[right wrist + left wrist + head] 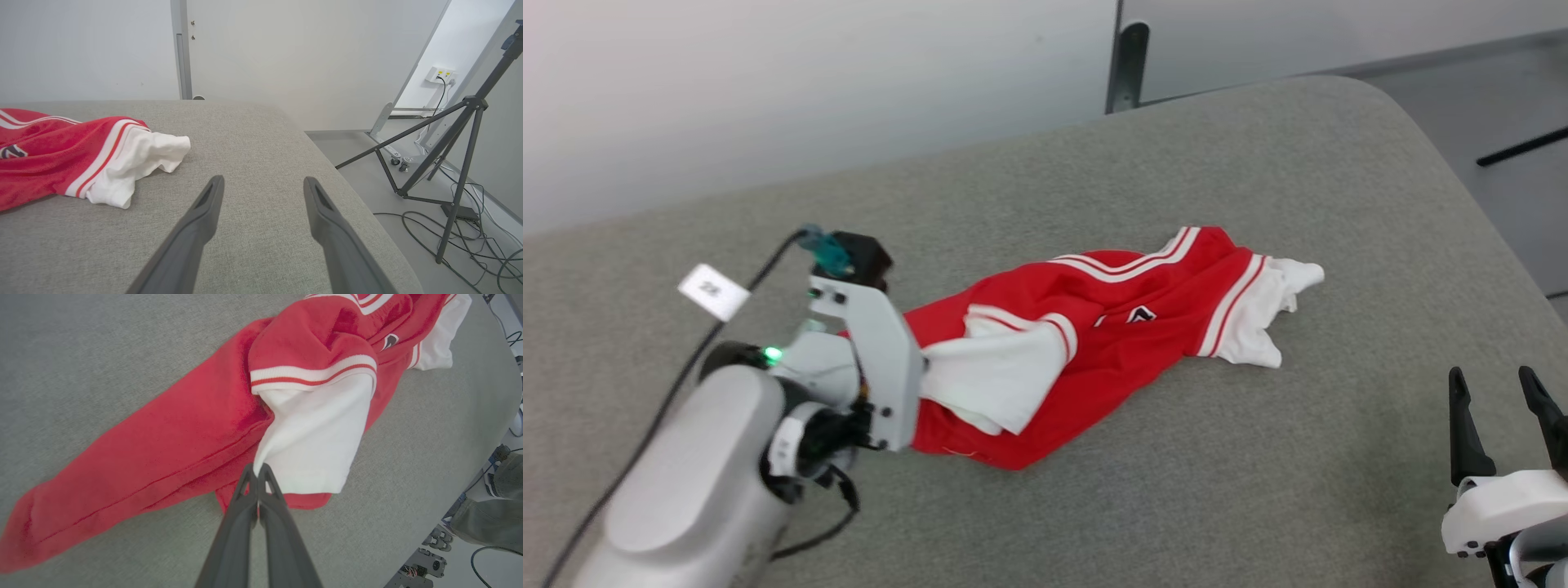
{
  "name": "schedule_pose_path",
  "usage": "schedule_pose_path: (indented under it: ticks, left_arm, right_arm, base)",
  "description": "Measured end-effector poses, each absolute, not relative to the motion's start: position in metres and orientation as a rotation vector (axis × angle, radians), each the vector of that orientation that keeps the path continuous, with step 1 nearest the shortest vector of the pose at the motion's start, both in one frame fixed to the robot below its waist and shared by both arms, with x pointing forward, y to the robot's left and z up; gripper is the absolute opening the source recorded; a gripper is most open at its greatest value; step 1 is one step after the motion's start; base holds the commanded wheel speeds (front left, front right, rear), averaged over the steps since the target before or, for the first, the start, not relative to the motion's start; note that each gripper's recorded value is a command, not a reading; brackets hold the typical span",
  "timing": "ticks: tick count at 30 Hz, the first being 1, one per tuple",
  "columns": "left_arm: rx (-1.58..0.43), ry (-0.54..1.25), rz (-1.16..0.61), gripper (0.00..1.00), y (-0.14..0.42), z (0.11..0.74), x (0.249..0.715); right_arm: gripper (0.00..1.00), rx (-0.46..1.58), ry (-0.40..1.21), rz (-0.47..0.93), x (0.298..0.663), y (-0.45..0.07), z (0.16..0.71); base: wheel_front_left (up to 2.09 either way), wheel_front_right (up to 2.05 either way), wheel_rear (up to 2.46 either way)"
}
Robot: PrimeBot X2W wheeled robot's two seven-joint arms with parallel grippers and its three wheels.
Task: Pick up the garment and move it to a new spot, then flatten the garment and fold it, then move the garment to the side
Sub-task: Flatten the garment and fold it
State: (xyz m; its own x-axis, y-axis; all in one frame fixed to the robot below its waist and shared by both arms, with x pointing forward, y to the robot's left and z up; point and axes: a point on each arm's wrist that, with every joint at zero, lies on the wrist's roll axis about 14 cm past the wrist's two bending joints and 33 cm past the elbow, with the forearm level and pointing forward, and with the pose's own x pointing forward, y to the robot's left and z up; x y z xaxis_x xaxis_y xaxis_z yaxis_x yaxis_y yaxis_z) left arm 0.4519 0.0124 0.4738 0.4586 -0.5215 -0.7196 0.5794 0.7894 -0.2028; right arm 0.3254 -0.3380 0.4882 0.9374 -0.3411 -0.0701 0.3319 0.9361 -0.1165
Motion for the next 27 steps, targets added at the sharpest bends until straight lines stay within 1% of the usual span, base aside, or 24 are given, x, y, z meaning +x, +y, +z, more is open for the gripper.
schedule_pose_path:
  ticks: [7, 18, 24, 27]
  left_arm:
    - [0.077, 0.768, -0.528, 0.0, 0.064, 0.501, 0.467]
    - [0.119, 0.674, -0.287, 0.0, 0.151, 0.521, 0.468]
    - [0.116, 0.673, -0.224, 0.0, 0.175, 0.51, 0.465]
    - [0.115, 0.707, -0.214, 0.0, 0.181, 0.495, 0.464]
  right_arm:
    - [1.0, -0.107, 0.096, -0.298, 0.331, -0.328, 0.488]
    - [1.0, -0.11, 0.082, -0.222, 0.344, -0.31, 0.497]
    - [1.0, -0.112, 0.084, -0.192, 0.349, -0.301, 0.498]
    - [1.0, -0.112, 0.091, -0.183, 0.35, -0.299, 0.497]
  base:
    - [0.0, 0.0, 0.0]
    - [0.0, 0.0, 0.0]
    - [0.0, 0.0, 0.0]
    - [0.0, 0.0, 0.0]
